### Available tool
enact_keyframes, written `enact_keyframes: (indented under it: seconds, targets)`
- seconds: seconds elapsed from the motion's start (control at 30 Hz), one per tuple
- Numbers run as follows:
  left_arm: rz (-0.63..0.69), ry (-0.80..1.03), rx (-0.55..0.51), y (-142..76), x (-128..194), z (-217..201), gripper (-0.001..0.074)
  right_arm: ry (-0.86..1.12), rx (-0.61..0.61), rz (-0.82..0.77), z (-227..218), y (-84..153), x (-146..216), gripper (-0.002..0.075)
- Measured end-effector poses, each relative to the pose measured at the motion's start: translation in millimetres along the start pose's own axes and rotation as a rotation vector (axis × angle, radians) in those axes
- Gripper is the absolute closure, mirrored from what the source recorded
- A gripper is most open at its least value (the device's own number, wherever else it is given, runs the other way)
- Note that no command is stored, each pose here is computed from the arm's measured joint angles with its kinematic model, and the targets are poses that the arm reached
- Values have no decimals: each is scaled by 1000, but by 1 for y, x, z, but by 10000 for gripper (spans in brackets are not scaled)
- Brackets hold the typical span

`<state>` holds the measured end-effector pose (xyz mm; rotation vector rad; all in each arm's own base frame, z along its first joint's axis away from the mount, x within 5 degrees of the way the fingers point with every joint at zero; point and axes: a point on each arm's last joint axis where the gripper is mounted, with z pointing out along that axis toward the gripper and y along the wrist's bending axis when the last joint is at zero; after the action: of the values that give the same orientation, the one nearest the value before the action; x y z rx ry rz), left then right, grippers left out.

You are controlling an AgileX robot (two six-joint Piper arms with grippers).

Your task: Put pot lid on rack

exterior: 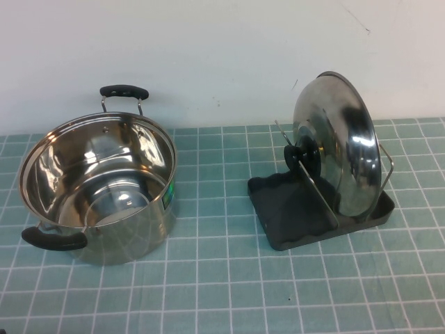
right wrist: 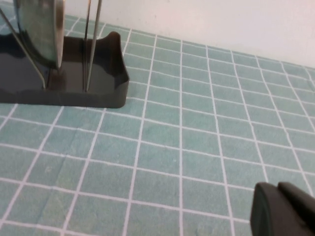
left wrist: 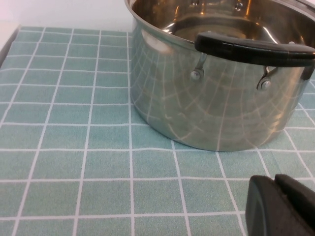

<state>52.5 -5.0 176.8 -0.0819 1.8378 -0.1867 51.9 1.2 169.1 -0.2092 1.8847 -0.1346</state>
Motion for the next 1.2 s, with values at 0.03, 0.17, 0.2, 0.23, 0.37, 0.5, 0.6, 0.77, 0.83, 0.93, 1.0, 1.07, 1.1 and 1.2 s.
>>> enact_keyframes:
  seconds: [0.03,0.17,0.2,0.23,0.37,0.5,0.6,0.77,0.83,0.93,1.0,1.07,1.1,1.2]
  targets:
    - [0,0,0,0,0,0,736,0,0,4,0,0,0,727]
    - [1,0,0,0,0,0,737,7,0,23,0,0,0,727]
    - [1,0,0,0,0,0,736,9,-1,35,0,0,0,727]
    - [1,0,0,0,0,0,736,9,-1,50,0,0,0,727]
    - [1,0,0,0,0,0,737,12,-1,78,0,0,0,727]
    - [1,0,0,0,0,0,737,18,-2,100,-1,0,0,727]
    - [1,0,0,0,0,0,737,22,-3,103,-1,0,1,727]
    - [1,0,0,0,0,0,736,22,-3,105,-1,0,1,727]
    - [1,0,0,0,0,0,736,22,-3,105,-1,0,1,727]
    - [1,0,0,0,0,0,736,22,-3,105,-1,0,1,727]
    - [1,0,0,0,0,0,736,22,-3,105,-1,0,1,727]
    - [1,0,0,0,0,0,737,22,-3,105,-1,0,1,727]
    - [1,0,0,0,0,0,736,22,-3,105,-1,0,1,727]
    - [1,0,0,0,0,0,736,22,-3,124,-1,0,1,727]
